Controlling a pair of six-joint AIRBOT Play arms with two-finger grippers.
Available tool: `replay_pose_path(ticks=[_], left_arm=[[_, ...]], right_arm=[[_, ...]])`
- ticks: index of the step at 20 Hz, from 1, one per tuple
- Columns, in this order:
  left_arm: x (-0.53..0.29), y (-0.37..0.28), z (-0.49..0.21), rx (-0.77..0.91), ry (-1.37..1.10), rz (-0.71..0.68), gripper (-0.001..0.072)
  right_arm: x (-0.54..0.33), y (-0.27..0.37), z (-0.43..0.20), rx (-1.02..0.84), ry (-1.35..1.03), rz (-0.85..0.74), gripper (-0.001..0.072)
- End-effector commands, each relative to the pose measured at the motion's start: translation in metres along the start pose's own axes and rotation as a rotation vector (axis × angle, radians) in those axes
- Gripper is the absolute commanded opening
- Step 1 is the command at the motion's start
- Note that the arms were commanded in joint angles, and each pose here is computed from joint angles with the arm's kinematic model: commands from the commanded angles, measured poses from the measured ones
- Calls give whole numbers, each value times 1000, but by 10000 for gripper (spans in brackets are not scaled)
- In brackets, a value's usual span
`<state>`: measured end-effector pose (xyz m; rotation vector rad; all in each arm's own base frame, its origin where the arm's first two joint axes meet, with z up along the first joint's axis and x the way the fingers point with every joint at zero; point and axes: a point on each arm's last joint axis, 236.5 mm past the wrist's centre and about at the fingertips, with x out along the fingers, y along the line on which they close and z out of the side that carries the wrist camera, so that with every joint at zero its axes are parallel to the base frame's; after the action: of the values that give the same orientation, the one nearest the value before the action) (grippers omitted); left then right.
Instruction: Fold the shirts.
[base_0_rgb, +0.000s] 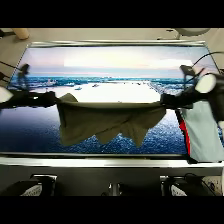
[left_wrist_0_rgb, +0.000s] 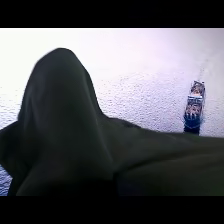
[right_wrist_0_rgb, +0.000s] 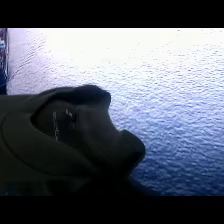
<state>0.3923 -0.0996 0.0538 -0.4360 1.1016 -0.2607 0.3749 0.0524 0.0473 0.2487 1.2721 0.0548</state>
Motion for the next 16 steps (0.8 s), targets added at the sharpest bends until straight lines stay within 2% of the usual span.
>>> replay_pose_path(ticks=[1,2,3,4,5,6,8,11,16], left_arm=[[86,2,-1,-180,133,-103,93],[92,-2,1,-191,175,-126,389],[88,-1,6,-175,208,-128,614],[76,7,12,-144,226,-103,636],[60,24,17,-105,240,-46,636],[38,45,18,-78,258,29,636],[-1,77,5,-81,284,131,634],[-16,93,-56,-132,340,161,635],[27,101,-174,-255,424,132,635]], right_arm=[[66,16,30,204,-53,113,25],[67,22,41,228,-89,144,28],[63,26,50,235,-120,163,105],[55,24,56,224,-133,157,341],[44,21,63,204,-139,155,624],[29,11,70,156,-143,148,701],[6,-27,75,115,-129,114,679],[9,-82,31,161,62,86,628],[54,-64,-17,197,256,220,613]])
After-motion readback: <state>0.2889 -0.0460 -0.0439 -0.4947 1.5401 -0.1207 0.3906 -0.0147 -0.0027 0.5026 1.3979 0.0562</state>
